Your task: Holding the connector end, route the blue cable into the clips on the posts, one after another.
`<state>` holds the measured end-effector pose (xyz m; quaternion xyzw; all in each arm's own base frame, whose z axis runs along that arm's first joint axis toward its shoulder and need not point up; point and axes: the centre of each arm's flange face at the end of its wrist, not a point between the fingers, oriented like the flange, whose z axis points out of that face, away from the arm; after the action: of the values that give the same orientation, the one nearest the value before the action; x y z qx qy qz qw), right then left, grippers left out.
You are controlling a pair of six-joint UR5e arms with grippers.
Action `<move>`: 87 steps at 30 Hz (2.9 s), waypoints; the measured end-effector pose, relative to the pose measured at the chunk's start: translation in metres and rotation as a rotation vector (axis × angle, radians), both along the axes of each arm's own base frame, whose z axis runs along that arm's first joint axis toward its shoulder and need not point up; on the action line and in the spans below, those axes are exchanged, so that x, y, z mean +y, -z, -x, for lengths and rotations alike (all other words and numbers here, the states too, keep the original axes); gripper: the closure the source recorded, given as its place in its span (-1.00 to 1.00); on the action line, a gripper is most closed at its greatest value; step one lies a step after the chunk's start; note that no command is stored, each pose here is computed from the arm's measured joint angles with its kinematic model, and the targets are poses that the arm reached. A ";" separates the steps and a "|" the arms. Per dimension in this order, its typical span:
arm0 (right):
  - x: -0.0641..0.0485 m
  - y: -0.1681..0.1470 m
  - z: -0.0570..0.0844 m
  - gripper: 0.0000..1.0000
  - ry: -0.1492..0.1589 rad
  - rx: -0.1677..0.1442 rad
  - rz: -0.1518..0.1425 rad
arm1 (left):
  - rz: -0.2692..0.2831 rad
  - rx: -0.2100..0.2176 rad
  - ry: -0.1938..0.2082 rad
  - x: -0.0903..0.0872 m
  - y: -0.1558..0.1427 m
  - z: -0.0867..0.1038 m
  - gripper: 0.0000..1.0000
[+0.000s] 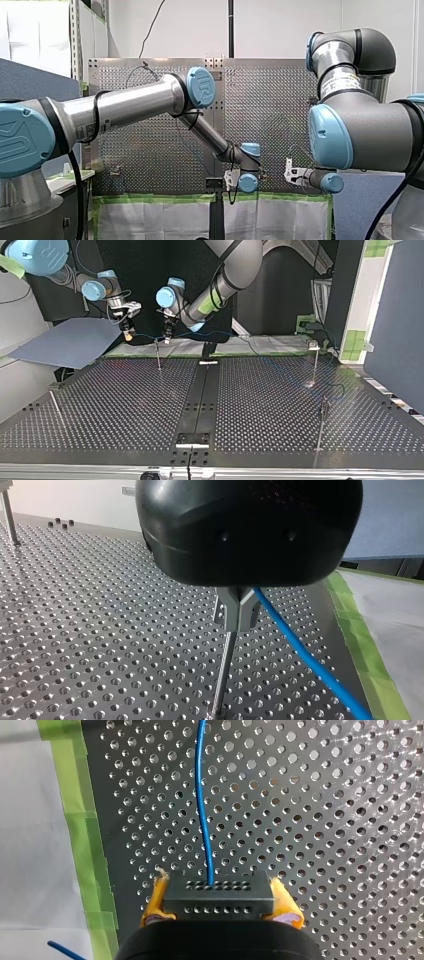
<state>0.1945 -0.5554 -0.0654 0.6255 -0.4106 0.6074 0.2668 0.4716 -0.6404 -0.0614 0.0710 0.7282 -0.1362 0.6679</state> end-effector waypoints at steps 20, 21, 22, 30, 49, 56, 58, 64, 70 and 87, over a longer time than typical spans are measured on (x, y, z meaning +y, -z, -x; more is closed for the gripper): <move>-0.019 0.027 -0.002 1.00 -0.010 0.019 -0.015 | -0.029 0.032 0.016 0.013 0.038 -0.004 1.00; -0.020 0.026 -0.002 1.00 -0.011 0.019 -0.013 | -0.028 0.032 0.018 0.012 0.037 -0.004 1.00; -0.021 0.026 -0.003 1.00 -0.012 0.018 -0.013 | -0.027 0.030 0.020 0.012 0.037 -0.005 1.00; -0.028 0.023 -0.004 1.00 -0.019 0.018 -0.010 | -0.007 0.013 0.037 0.000 0.027 -0.006 1.00; -0.039 0.018 -0.005 1.00 -0.026 0.009 -0.007 | 0.009 0.000 0.034 -0.008 0.013 -0.014 1.00; -0.045 0.015 -0.006 1.00 -0.027 0.008 -0.005 | -0.008 0.014 0.037 -0.009 0.014 -0.010 1.00; -0.046 0.015 -0.006 1.00 -0.027 0.007 -0.007 | -0.015 0.020 0.039 -0.009 0.015 -0.007 1.00; -0.049 0.013 -0.005 1.00 -0.026 0.004 -0.008 | -0.031 0.033 0.045 -0.013 0.016 0.002 1.00; -0.051 0.012 -0.004 1.00 -0.024 0.002 -0.005 | -0.038 0.036 0.047 -0.017 0.017 0.010 1.00; -0.058 0.009 -0.009 1.00 -0.032 0.002 0.005 | -0.037 0.039 0.029 -0.008 0.016 -0.002 1.00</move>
<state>0.2036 -0.6130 -0.0739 0.6321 -0.3988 0.6118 0.2590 0.4740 -0.6485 -0.0773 0.0912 0.7425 -0.1336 0.6501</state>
